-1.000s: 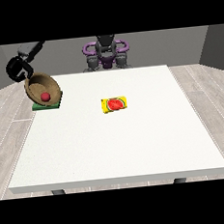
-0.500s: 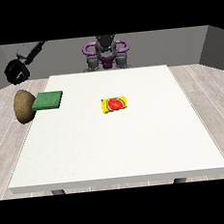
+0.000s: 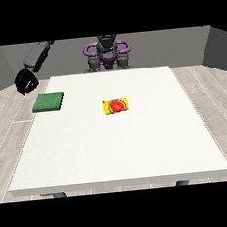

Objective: Pick the cup and pour the ball into the bowl, then pick the bowl and place it on the pad

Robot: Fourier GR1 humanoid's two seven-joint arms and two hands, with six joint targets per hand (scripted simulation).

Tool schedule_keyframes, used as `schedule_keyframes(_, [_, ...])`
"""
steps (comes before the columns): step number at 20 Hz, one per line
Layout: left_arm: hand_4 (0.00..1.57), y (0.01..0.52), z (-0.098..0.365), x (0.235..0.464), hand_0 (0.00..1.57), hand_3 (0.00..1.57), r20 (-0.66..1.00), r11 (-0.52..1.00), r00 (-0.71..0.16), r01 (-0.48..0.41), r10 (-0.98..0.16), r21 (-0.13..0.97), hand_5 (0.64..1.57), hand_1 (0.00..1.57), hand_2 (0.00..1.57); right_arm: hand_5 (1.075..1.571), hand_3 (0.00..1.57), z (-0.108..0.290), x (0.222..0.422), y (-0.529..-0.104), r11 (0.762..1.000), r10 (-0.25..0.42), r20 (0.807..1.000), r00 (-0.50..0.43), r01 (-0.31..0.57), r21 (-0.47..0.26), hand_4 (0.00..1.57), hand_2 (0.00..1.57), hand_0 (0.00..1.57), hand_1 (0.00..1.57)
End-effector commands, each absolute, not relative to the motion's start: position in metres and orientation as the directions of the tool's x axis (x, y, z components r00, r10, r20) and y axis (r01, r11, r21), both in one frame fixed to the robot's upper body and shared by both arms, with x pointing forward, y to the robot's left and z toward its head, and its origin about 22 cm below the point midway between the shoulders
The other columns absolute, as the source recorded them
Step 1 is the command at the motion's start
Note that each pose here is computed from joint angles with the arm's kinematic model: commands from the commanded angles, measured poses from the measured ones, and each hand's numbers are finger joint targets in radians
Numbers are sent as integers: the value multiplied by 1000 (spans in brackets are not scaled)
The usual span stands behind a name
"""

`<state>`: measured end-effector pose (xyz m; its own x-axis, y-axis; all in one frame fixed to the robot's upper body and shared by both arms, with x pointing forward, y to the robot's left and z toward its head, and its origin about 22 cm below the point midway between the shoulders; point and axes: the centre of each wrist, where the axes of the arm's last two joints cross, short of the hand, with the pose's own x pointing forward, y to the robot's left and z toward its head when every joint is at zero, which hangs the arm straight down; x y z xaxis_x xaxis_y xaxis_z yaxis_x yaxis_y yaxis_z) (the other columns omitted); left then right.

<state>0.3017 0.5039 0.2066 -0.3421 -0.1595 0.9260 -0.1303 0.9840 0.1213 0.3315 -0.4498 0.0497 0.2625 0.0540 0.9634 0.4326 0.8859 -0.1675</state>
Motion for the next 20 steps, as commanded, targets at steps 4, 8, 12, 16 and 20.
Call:
schedule_keyframes(4, [1191, 503, 230, 299, 0, 0, 916, 986, -368, -114, -157, 123, 1561, 0, 0, 1557, 1163, 65, 318, -490, 821, 3, 956, 292, 545, -169, 191, 1571, 1571, 1571])
schedule_keyframes(8, [1195, 506, 234, 301, 0, 0, 908, 985, -392, -140, -148, 100, 1560, 0, 0, 1554, 932, 74, 334, -476, 793, 46, 975, 219, 585, -169, 0, 1512, 1555, 1555])
schedule_keyframes(12, [1192, 515, 214, 290, 0, 0, 916, 980, -362, -156, -170, 121, 1562, 0, 0, 1539, 796, 76, 324, -491, 785, -2, 978, 207, 606, -127, 0, 1389, 1465, 1465])
schedule_keyframes(16, [1187, 516, 215, 293, 0, 0, 880, 982, -445, -153, -167, 109, 1564, 0, 0, 1540, 753, 72, 343, -467, 794, -61, 994, 94, 608, -9, 0, 1383, 1451, 1451])
schedule_keyframes(20, [1190, 527, 222, 286, 0, 0, 889, 978, -420, -169, -183, 121, 1566, 0, 0, 1529, 911, 75, 342, -469, 781, 56, 991, 121, 612, -119, 115, 1353, 1259, 1259])
